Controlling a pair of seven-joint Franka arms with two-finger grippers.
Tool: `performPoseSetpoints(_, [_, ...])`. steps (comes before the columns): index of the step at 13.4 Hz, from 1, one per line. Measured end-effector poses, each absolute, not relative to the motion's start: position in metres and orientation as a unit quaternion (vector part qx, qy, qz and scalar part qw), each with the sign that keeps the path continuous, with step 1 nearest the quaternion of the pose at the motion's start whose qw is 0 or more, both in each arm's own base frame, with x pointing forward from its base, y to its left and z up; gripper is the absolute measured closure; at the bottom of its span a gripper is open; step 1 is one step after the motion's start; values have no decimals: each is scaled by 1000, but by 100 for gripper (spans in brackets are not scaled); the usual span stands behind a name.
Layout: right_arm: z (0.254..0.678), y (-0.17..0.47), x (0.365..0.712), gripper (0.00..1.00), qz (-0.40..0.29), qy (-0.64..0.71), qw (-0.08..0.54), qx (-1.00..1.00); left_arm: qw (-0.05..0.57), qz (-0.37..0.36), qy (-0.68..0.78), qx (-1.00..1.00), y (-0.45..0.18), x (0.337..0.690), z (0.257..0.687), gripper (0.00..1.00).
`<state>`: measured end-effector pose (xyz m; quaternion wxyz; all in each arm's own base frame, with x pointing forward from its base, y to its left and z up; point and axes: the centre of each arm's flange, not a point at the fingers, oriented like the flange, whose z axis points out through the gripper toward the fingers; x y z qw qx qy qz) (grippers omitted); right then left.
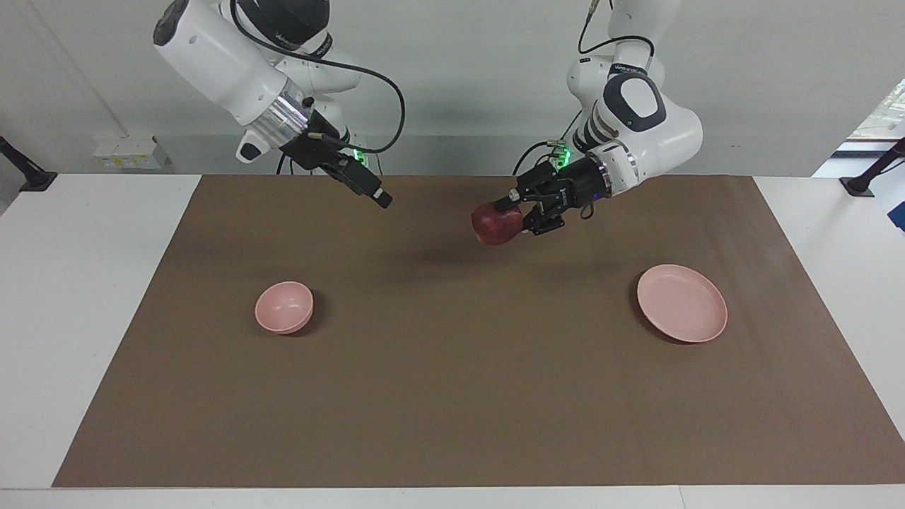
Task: Move apple from plate to bowl
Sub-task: 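Lift the apple with the left gripper while the right gripper reaches toward it, then close the right gripper on the apple and open the left gripper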
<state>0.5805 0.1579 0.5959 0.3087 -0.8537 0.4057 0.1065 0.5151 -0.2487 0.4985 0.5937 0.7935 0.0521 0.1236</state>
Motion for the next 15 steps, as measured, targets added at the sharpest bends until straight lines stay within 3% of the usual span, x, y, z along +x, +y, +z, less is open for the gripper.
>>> performPoseSetpoints(4, [576,189,599,0,157,476,365,-785,595,124,47,793,-254,512,502,33])
performPoseSetpoints(9, [544,259,598,0,193,510,371,-752,593,126,48,794,-256,511,502,33])
performPoseSetpoints(15, [546,274,593,0,204,510,378,-745,591,132,50,794,-255,510,505,33])
